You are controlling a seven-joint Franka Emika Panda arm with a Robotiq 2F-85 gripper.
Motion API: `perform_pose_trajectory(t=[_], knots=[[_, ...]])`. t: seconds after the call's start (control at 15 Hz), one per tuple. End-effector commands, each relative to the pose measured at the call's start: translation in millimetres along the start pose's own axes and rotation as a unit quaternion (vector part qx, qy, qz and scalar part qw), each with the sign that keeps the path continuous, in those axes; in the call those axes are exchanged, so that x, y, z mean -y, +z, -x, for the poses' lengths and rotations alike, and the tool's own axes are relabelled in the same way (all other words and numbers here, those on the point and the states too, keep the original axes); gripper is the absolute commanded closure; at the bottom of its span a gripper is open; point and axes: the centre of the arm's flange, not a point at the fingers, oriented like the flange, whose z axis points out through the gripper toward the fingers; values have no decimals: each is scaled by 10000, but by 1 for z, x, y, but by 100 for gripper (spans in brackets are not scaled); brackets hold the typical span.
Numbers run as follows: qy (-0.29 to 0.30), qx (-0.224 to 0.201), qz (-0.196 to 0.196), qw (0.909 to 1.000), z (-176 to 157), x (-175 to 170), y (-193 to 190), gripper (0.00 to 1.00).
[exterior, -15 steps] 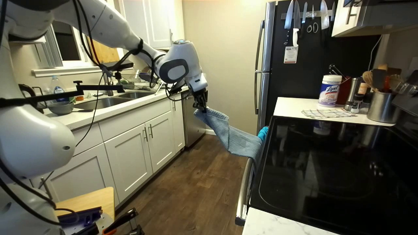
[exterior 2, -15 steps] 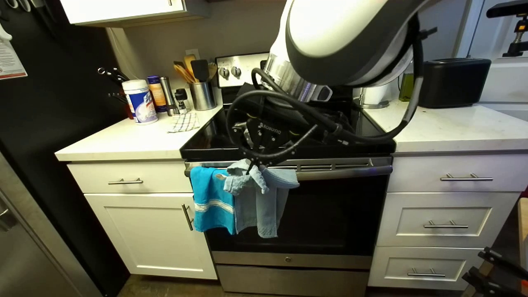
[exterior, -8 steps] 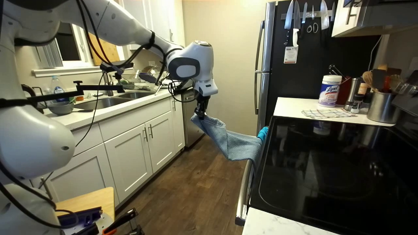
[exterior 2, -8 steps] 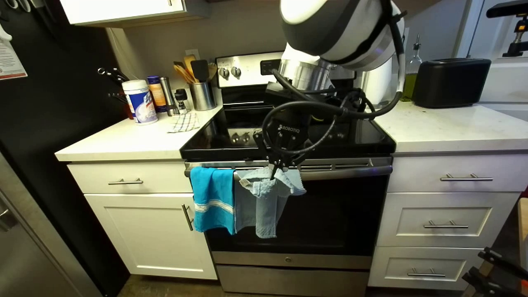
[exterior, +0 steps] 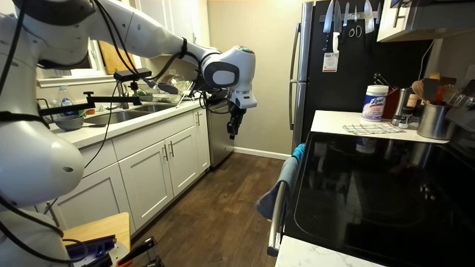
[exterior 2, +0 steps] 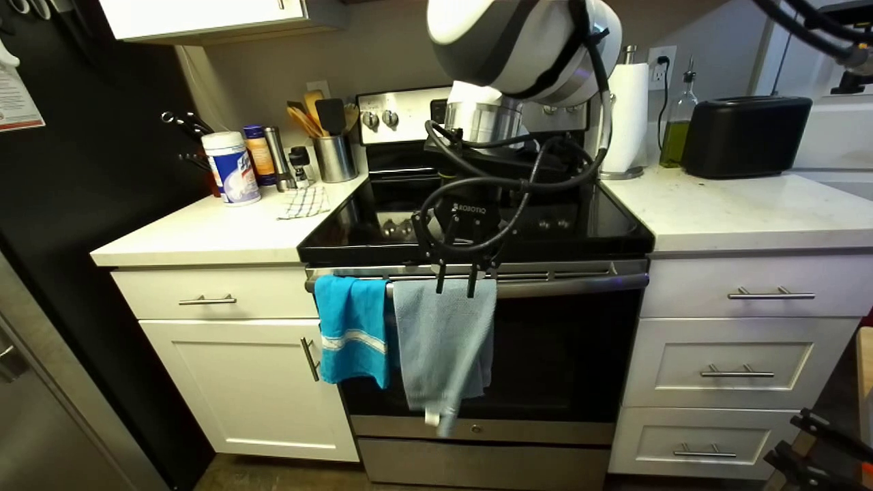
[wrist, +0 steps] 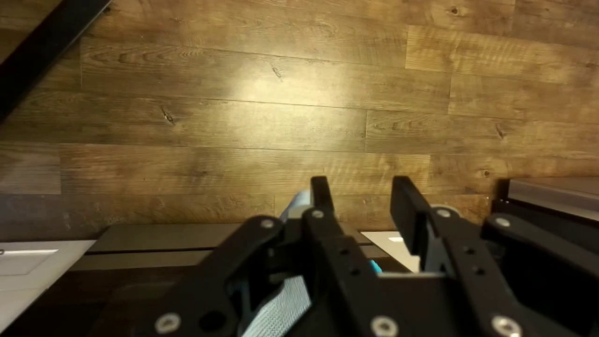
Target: Hang the light blue towel on the handle of the oven door.
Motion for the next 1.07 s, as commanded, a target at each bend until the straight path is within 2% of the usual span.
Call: perform_pose_trajectory(t=[0.0, 0.2, 0.27, 0.33, 0.6, 1.0], knots=[[-165, -59, -52, 9998, -17, 22, 0, 30], [-482, -164, -117, 9986, -21, 31, -1, 11], [-702, -234, -149, 9972, -23, 33, -1, 4], [-1038, -280, -184, 9940, -25, 35, -1, 1], [-1935, -539, -420, 9787, -30, 42, -5, 0], [-2362, -639, -664, 9673, -25, 41, -12, 0]])
